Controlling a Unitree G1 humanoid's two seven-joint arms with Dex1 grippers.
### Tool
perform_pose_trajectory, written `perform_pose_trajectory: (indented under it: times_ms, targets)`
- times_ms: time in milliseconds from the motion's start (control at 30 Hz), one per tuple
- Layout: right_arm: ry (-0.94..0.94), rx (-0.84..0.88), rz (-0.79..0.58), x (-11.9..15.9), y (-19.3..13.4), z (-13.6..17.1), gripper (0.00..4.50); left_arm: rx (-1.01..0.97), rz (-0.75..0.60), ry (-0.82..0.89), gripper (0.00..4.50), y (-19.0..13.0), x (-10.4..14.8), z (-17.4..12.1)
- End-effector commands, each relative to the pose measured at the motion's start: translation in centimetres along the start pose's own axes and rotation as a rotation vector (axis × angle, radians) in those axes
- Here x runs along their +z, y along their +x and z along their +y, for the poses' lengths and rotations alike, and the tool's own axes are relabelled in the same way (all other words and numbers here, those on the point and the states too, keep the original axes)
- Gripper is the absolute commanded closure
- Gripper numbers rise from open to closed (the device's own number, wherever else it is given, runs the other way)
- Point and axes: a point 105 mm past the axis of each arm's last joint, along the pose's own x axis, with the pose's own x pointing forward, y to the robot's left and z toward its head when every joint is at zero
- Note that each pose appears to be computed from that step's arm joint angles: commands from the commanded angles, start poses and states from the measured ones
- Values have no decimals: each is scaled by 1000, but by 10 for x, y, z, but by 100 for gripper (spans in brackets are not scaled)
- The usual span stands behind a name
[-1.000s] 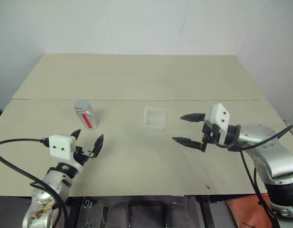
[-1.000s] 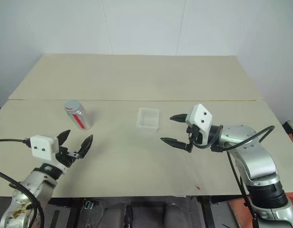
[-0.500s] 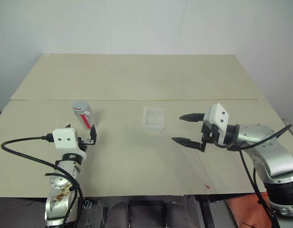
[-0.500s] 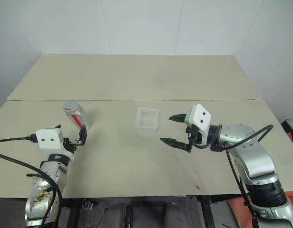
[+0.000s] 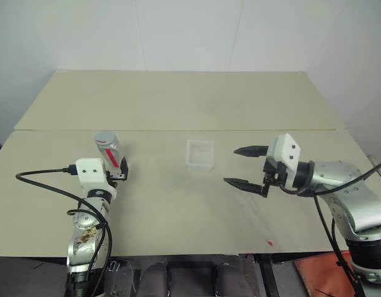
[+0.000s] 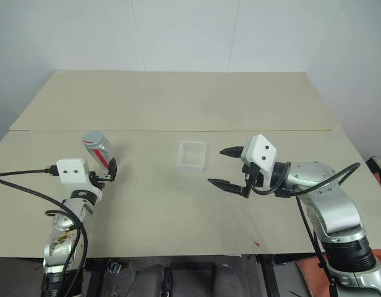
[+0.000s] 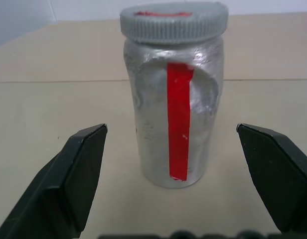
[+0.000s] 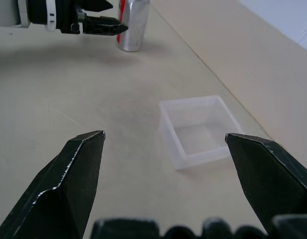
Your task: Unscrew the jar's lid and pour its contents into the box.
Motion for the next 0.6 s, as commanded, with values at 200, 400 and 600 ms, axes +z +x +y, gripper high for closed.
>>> perform_pose_trajectory:
  times_ms: [200, 400, 600]
  targets:
    - [-56, -26, -38, 17, -3, -2, 1, -1, -76, 9, 0, 20, 17, -2]
    - [-59, -26, -38, 18, -4, -1, 0, 4, -61, 6, 18, 28, 15, -2]
    - [-50, -24, -39, 18, -4, 2, 0, -4, -70, 17, 170, 33, 15, -1]
